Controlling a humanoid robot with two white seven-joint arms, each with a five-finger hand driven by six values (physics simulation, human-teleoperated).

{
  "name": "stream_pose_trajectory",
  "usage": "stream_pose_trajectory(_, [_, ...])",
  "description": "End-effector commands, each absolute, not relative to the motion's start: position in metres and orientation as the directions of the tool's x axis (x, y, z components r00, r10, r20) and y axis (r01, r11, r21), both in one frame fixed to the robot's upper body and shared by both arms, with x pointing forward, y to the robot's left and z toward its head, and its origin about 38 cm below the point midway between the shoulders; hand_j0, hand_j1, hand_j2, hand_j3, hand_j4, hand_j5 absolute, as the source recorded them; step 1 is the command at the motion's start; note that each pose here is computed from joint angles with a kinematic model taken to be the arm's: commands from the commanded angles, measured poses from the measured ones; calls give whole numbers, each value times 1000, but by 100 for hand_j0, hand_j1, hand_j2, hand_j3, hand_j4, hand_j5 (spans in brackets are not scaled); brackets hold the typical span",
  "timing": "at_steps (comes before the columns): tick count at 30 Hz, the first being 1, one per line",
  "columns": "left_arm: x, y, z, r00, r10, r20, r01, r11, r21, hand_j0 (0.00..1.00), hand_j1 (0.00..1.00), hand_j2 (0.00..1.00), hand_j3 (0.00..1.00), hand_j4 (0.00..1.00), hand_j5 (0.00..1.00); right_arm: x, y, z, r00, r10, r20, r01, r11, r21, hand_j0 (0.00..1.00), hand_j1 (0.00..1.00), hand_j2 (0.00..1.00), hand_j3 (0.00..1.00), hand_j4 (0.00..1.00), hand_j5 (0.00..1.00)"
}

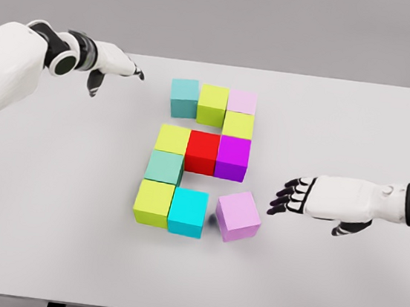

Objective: Assemble the squares on the desktop into the number 2

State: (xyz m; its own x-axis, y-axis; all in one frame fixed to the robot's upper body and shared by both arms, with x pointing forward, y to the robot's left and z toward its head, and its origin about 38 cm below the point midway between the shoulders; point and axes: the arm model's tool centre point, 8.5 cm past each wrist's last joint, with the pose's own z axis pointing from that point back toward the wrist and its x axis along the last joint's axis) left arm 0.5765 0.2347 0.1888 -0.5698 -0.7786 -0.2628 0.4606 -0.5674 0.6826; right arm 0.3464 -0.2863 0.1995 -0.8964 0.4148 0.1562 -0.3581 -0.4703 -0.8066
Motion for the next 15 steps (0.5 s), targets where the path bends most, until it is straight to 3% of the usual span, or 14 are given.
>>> stream_pose_trajectory(1, [582,233,192,-540,-808,-238,480,-527,701,100,100,100,100,100,100,346,-286,199,-895,415,163,-364,-467,-806,100,100,100,100,100,100])
stream_pose_trajectory(7, [591,222,192,-475,-857,-200,467,-438,769,100,100,100,100,100,100,341,-281,188,-894,403,193,-383,-469,-796,100,100,100,100,100,100])
stream_pose_trajectory(15, [590,213,187,-486,-854,-188,469,-436,768,100,100,100,100,100,100,340,-273,183,-898,388,207,-385,-465,-798,100,100,100,100,100,100])
